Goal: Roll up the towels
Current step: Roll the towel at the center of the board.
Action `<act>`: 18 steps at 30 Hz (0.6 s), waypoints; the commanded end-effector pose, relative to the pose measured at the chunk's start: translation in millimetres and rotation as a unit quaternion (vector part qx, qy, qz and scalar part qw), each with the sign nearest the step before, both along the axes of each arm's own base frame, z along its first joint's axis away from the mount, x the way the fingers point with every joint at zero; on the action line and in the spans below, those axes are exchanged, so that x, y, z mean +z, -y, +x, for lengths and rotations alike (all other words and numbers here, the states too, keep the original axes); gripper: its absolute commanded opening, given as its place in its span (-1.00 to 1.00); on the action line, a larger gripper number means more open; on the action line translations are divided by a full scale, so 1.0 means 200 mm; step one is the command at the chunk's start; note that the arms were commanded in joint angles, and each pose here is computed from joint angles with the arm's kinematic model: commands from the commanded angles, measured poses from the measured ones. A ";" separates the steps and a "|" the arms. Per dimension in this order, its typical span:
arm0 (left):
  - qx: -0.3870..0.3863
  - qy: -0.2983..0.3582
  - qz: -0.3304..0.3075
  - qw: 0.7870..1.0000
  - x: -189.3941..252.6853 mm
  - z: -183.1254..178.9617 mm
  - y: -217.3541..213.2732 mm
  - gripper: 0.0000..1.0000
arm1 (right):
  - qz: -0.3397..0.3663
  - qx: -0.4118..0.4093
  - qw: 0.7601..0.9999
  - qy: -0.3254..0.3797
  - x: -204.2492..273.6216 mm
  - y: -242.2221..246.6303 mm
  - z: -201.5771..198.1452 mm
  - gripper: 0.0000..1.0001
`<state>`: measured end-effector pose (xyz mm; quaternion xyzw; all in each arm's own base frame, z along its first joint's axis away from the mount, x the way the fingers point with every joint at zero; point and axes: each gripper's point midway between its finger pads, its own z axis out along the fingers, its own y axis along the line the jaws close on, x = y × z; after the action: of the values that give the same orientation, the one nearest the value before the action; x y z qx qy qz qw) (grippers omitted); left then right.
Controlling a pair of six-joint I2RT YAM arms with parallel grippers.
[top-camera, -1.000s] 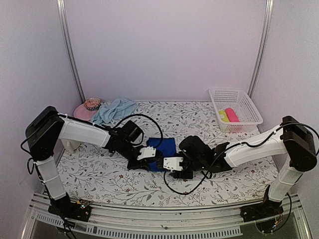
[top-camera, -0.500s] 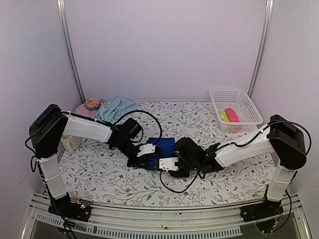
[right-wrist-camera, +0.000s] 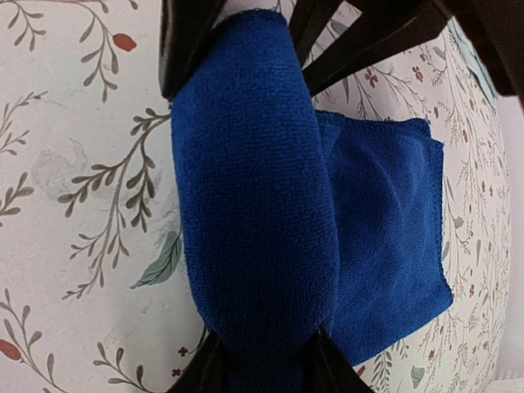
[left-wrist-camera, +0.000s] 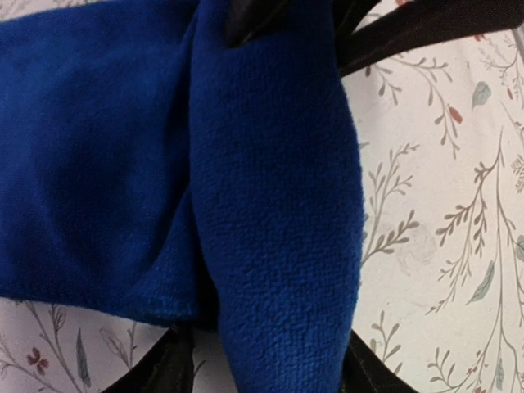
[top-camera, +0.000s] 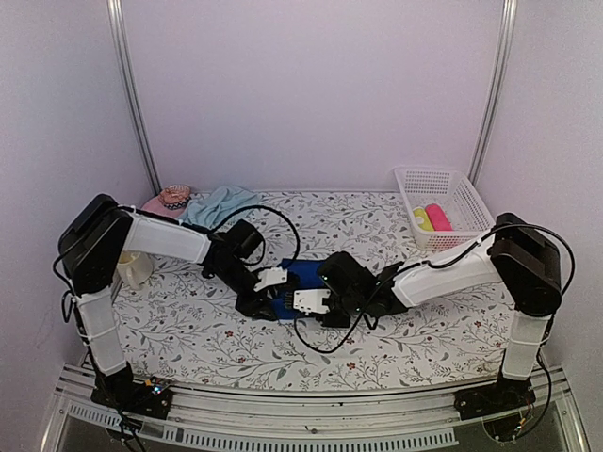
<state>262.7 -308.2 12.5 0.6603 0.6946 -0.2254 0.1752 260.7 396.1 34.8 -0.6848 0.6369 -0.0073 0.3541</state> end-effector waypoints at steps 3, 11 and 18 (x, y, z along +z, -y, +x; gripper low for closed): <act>0.045 0.055 -0.016 0.997 0.13 0.12 -0.07 0.40 | -0.037 -0.010 0.995 -0.088 -0.14 0.05 -0.08 -0.36; 0.068 0.175 -0.079 0.979 0.33 0.16 -0.14 0.90 | -0.035 -0.013 0.984 -0.171 -0.15 0.04 -0.17 -0.36; 0.057 0.258 -0.112 0.958 0.37 0.10 -0.22 0.93 | -0.013 -0.016 0.967 -0.254 -0.08 -0.02 -0.24 -0.36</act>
<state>272.8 -267.5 69.5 0.6314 0.6682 -0.1436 0.3663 245.7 405.6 36.3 -0.6644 0.6933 0.0918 0.2634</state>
